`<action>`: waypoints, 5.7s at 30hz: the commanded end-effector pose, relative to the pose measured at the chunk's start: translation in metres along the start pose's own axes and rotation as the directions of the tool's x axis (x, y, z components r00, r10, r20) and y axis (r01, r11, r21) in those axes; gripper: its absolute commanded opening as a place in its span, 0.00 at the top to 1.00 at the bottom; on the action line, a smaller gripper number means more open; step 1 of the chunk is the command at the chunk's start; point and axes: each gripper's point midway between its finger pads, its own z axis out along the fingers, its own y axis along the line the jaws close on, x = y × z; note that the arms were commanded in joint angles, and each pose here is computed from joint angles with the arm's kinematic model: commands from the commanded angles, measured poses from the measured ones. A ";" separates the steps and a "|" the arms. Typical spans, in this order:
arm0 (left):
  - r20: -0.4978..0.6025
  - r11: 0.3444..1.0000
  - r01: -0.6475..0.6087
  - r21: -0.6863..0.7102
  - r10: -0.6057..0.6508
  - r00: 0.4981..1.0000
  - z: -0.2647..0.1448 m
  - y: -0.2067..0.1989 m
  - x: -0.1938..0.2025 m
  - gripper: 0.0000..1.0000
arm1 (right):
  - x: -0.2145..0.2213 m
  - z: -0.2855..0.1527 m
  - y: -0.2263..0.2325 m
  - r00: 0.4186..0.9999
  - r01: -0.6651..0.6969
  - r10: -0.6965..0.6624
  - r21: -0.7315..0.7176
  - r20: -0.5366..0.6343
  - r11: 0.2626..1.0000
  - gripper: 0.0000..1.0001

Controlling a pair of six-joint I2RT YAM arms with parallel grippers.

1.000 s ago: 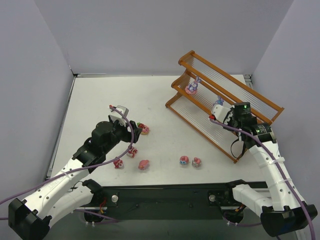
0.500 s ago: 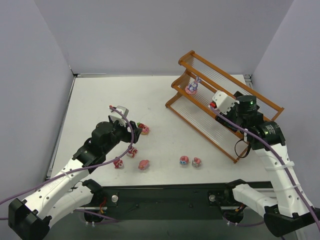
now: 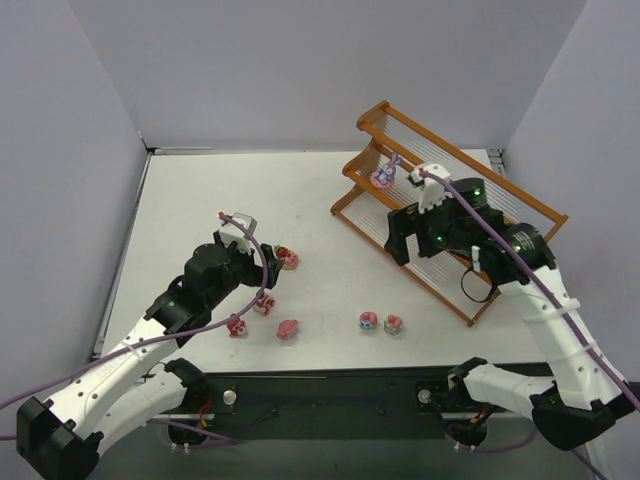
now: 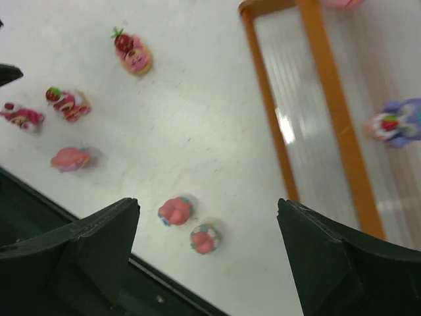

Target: Place and organize the plastic toys onto the shelf

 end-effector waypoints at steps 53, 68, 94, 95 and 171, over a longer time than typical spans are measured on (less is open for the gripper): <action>0.013 0.999 0.042 0.011 -0.042 0.999 -0.009 -0.005 -0.017 0.03 | 0.233 0.079 0.045 0.777 -0.030 0.128 0.168 -0.616 0.985 0.61; 0.005 0.999 0.046 0.016 -0.046 0.999 -0.005 -0.006 -0.013 0.03 | 0.243 0.072 0.036 0.758 -0.026 0.176 0.241 -0.628 0.970 0.83; 0.018 0.999 0.034 0.016 -0.034 0.999 -0.008 -0.006 -0.018 0.03 | 0.019 -0.028 -0.020 0.865 -0.296 0.414 0.379 -0.284 0.877 1.00; 0.018 0.999 0.033 0.016 -0.033 0.999 -0.008 -0.006 -0.018 0.03 | 0.014 -0.032 -0.023 0.869 -0.302 0.417 0.382 -0.267 0.873 1.00; -0.109 0.984 0.007 0.180 0.013 0.994 0.030 -0.041 -0.018 0.03 | -0.088 -0.025 -0.176 0.989 -0.002 0.062 0.410 -0.133 0.912 1.00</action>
